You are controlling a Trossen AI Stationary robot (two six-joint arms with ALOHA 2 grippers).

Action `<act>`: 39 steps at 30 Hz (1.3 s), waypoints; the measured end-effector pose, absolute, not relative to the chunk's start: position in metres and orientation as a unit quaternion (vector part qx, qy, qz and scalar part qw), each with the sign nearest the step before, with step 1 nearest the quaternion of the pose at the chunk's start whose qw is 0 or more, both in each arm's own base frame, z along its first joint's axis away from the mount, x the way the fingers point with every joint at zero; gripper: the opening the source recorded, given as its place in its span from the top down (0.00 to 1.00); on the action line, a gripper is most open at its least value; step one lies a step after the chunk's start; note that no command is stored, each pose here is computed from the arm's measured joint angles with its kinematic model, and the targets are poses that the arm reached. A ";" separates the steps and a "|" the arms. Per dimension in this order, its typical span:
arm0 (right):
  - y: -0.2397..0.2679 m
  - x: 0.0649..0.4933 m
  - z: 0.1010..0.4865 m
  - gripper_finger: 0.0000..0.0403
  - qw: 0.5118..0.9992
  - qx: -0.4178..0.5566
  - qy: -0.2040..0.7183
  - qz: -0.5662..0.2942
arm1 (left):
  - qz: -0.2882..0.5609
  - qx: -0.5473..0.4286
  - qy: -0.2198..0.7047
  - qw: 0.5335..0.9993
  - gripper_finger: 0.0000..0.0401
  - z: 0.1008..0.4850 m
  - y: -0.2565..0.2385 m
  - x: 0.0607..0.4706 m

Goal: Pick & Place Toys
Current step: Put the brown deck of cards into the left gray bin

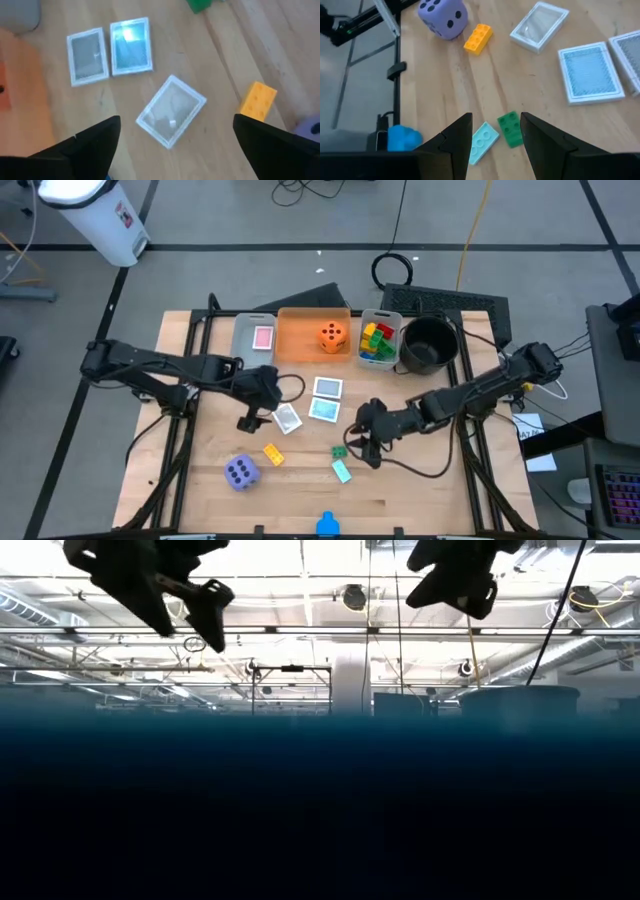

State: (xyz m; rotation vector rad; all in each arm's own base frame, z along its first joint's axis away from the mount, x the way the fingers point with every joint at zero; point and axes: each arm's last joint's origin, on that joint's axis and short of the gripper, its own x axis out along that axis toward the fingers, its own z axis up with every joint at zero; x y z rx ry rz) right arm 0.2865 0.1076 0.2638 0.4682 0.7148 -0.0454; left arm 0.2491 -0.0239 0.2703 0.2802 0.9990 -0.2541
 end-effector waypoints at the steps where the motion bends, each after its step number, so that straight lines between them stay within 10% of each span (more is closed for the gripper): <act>1: 0.110 0.286 0.264 0.61 0.910 0.231 0.344 -0.026 | -0.126 0.139 0.476 0.859 0.03 0.268 -0.025 0.252; 22: 0.116 0.282 0.264 0.61 0.889 0.313 0.319 -0.093 | -0.261 0.322 0.541 0.732 0.00 0.185 -0.016 0.300; 39: 0.113 0.282 0.263 0.61 0.882 0.331 0.313 -0.118 | -0.305 0.322 0.539 0.716 0.00 0.162 0.013 0.309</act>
